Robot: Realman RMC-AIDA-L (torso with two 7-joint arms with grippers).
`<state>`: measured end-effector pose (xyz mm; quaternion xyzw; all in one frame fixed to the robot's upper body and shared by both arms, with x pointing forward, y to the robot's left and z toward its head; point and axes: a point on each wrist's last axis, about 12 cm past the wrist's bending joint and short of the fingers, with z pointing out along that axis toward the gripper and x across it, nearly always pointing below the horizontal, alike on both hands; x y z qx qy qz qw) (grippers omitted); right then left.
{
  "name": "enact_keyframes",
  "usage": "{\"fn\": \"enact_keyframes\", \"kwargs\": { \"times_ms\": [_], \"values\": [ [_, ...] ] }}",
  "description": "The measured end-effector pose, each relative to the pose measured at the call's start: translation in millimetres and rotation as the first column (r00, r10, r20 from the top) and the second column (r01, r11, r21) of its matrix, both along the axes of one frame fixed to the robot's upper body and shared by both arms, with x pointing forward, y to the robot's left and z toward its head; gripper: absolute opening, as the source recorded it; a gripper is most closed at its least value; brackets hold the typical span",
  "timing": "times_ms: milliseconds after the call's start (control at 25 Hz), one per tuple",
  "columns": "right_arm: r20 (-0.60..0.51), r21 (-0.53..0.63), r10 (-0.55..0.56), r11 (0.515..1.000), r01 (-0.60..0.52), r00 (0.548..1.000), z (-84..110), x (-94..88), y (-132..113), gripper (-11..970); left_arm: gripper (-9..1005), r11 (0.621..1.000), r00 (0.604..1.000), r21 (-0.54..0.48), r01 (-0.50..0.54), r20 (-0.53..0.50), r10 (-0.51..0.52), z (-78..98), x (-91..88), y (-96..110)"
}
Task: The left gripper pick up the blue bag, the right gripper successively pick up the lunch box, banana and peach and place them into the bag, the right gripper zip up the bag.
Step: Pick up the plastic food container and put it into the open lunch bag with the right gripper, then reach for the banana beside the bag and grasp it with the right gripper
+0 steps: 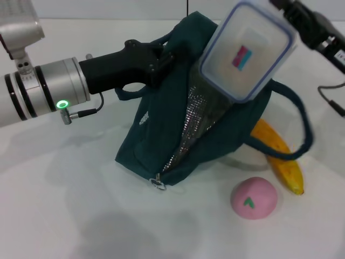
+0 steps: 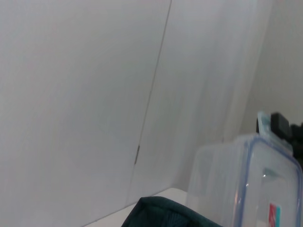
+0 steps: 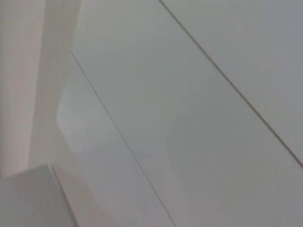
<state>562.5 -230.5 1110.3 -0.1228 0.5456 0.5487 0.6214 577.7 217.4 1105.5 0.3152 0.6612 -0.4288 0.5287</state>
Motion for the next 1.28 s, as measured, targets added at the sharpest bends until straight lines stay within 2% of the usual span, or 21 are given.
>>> {"fn": "enact_keyframes", "kwargs": {
  "times_ms": [200, 440, 680, 800, 920, 1080, 1160, 1280],
  "values": [
    [-0.053, -0.09, 0.026, 0.995, -0.031, 0.998, -8.6, 4.6, 9.7, 130, 111, 1.0, 1.0, 0.008, -0.009, -0.002, 0.009, -0.5, 2.0, -1.2],
    [-0.099, -0.113, 0.054, 0.991, -0.065, 0.994, -8.9, 11.8, 20.9, 147, 112, 1.0, 1.0, -0.002, -0.005, -0.005, 0.005, 0.3, 3.6, -4.8],
    [-0.082, -0.15, 0.069, 0.985, -0.081, 0.994, -7.9, 13.2, 21.3, 164, 113, 1.0, 1.0, -0.009, -0.006, -0.004, 0.006, 1.0, 4.0, -5.8],
    [-0.071, -0.175, 0.059, 0.982, -0.071, 0.996, -7.9, 14.2, 16.9, 273, 114, 1.0, 1.0, -0.009, -0.011, -0.012, 0.011, -0.6, 3.7, -5.5],
    [-0.017, -0.174, 0.042, 0.984, -0.044, 0.999, -4.1, 9.4, 1.7, 382, 115, 1.0, 1.0, -0.009, -0.015, -0.017, 0.014, -1.8, 3.5, -5.3],
    [0.078, -0.17, -0.032, 0.984, 0.045, 0.996, 3.3, -7.3, -40.8, 464, 115, 1.0, 1.0, -0.009, -0.022, -0.018, 0.022, -3.3, 2.3, -3.2],
    [0.082, -0.201, -0.08, 0.975, 0.095, 0.993, 3.6, -14.0, -60.6, 504, 116, 1.0, 1.0, -0.009, -0.028, -0.015, 0.027, -4.2, 1.4, -1.8],
    [0.032, -0.287, -0.154, 0.945, 0.157, 0.987, -3.3, -24.4, -87.2, 566, 117, 0.999, 0.999, -0.007, -0.034, -0.017, 0.034, -5.7, 1.1, -1.1]
  ]
}}
